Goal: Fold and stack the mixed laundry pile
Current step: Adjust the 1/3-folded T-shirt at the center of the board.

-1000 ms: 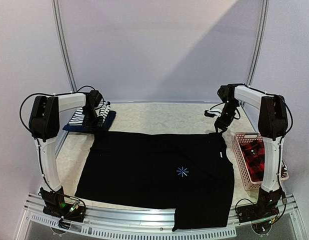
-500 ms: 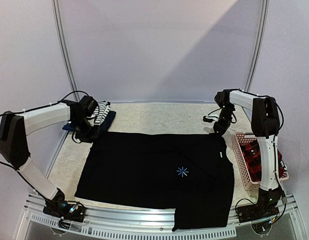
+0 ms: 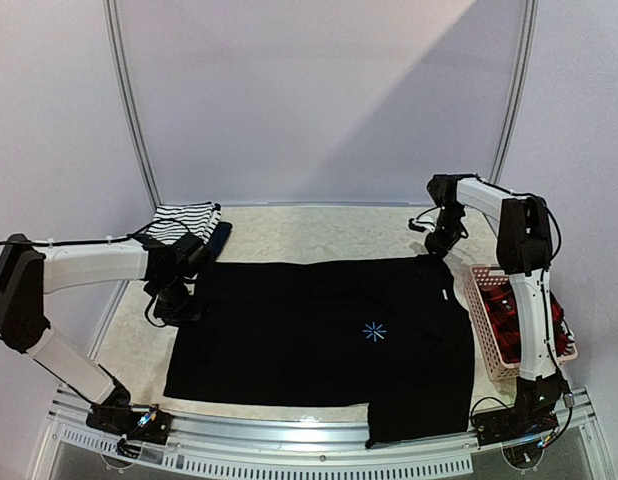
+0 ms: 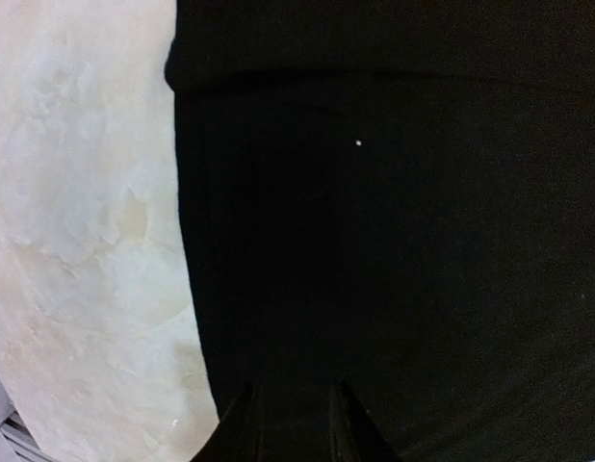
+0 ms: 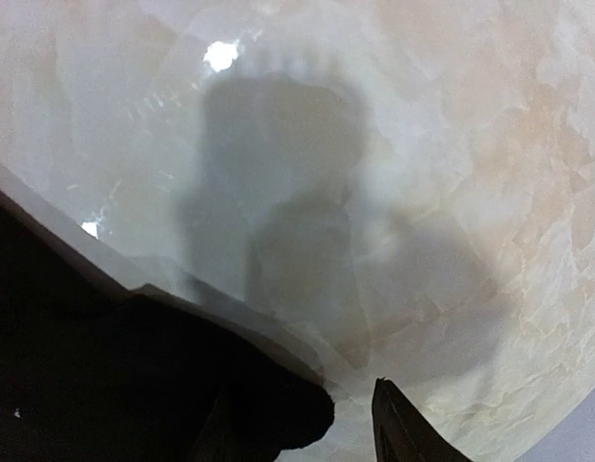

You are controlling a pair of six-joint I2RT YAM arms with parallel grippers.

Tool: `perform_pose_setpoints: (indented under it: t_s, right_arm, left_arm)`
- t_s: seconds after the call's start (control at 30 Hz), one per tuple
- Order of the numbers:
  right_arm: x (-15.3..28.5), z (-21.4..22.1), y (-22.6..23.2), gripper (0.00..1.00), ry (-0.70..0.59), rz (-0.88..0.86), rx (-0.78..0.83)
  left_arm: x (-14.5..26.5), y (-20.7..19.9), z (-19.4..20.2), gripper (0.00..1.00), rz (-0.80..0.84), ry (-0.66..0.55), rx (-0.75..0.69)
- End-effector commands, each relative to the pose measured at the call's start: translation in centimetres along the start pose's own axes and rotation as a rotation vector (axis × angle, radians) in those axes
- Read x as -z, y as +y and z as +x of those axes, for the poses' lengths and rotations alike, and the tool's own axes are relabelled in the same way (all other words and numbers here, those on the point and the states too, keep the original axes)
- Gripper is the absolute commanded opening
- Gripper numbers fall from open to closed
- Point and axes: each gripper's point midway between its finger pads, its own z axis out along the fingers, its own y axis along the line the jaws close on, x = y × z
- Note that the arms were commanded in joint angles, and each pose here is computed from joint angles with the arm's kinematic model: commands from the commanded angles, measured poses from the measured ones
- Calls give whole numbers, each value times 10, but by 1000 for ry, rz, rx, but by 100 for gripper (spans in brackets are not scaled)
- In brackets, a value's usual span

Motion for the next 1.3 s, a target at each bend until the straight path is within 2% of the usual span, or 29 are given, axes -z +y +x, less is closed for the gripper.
perform_pose_setpoints:
  t_s: [0.0, 0.07, 0.17, 0.4, 0.5, 0.73, 0.87, 0.97, 1.27]
  right_arm:
    - [60, -1, 0, 53, -114, 11, -73]
    - [86, -1, 11, 54, -183, -15, -92]
    - [116, -4, 51, 55, -290, -169, -71]
    - [112, 6, 112, 53, -300, -387, -21]
    - [110, 9, 133, 53, -291, -443, 0]
    - [95, 15, 167, 53, -260, -472, 82]
    - [80, 18, 170, 53, -218, -411, 120]
    - [74, 23, 176, 53, -197, -438, 121]
    - [68, 31, 185, 53, -185, -467, 114]
  left_arm:
    - [15, 0, -26, 27, -4, -113, 28]
    - [14, -4, -37, 28, 25, -135, 50]
    - [6, -11, -51, 28, 46, -126, 60]
    - [-15, 1, -88, 28, 42, -138, 143]
    - [-24, 7, -94, 27, 31, -95, 152]
    - [-32, 11, -82, 28, 24, -53, 185]
    - [-39, 26, -77, 29, 6, -53, 217]
    - [-40, 30, -75, 32, 8, -49, 219]
    - [-46, 33, -92, 31, 45, -101, 205]
